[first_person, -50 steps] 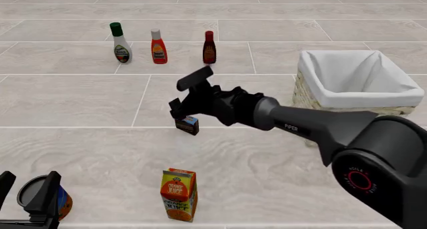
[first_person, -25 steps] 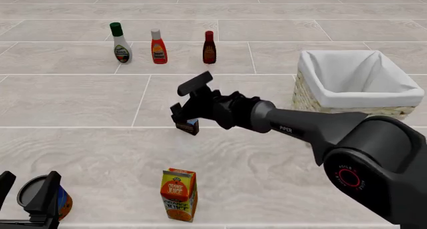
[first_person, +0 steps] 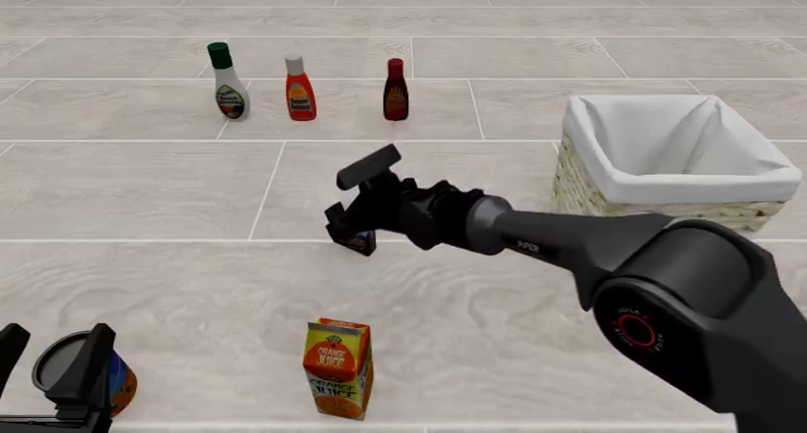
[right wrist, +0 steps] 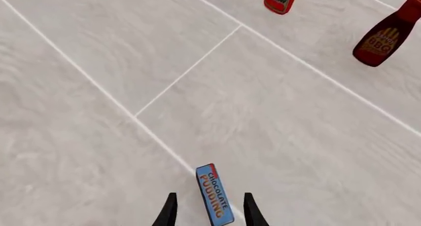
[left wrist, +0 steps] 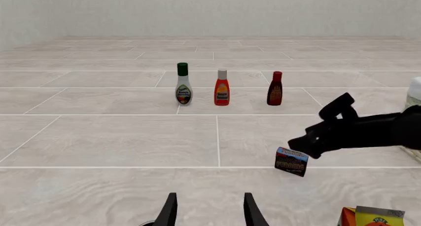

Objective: Pick the chocolate pudding and place it in the basket.

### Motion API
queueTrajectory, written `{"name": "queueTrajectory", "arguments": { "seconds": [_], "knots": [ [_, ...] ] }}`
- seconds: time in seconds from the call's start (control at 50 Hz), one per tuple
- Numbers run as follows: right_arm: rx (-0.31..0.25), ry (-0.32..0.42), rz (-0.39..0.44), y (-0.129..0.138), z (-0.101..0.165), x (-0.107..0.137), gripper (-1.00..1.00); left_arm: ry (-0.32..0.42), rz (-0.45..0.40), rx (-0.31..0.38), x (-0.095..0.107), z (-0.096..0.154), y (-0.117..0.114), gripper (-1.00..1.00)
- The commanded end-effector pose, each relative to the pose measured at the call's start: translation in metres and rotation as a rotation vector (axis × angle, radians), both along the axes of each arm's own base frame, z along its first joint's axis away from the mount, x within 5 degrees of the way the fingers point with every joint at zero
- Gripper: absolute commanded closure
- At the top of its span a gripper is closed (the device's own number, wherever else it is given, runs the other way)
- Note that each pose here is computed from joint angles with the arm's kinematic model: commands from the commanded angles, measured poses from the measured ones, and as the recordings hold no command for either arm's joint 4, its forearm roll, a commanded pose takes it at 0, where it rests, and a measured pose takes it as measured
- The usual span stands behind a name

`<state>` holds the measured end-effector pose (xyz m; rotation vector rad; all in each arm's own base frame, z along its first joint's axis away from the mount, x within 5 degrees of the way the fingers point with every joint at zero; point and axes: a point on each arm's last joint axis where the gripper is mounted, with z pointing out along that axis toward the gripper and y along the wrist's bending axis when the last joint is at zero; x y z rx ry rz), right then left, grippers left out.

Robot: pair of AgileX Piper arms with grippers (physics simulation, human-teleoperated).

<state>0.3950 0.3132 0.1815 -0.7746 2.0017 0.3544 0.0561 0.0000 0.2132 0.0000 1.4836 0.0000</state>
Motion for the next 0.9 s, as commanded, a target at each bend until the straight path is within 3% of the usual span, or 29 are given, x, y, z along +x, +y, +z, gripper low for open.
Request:
{"name": "queueTrajectory", "arguments": {
  "seconds": [0.02,0.9],
  "knots": [
    [-0.007,0.011,-0.005,0.001,-0.011,0.004,-1.0,0.0,0.0,0.0,0.0,0.0,0.0,-1.0],
    [-0.021,0.047,-0.025,-0.003,-0.037,0.01,-1.0,0.0,0.0,0.0,0.0,0.0,0.0,-1.0]
  ]
}}
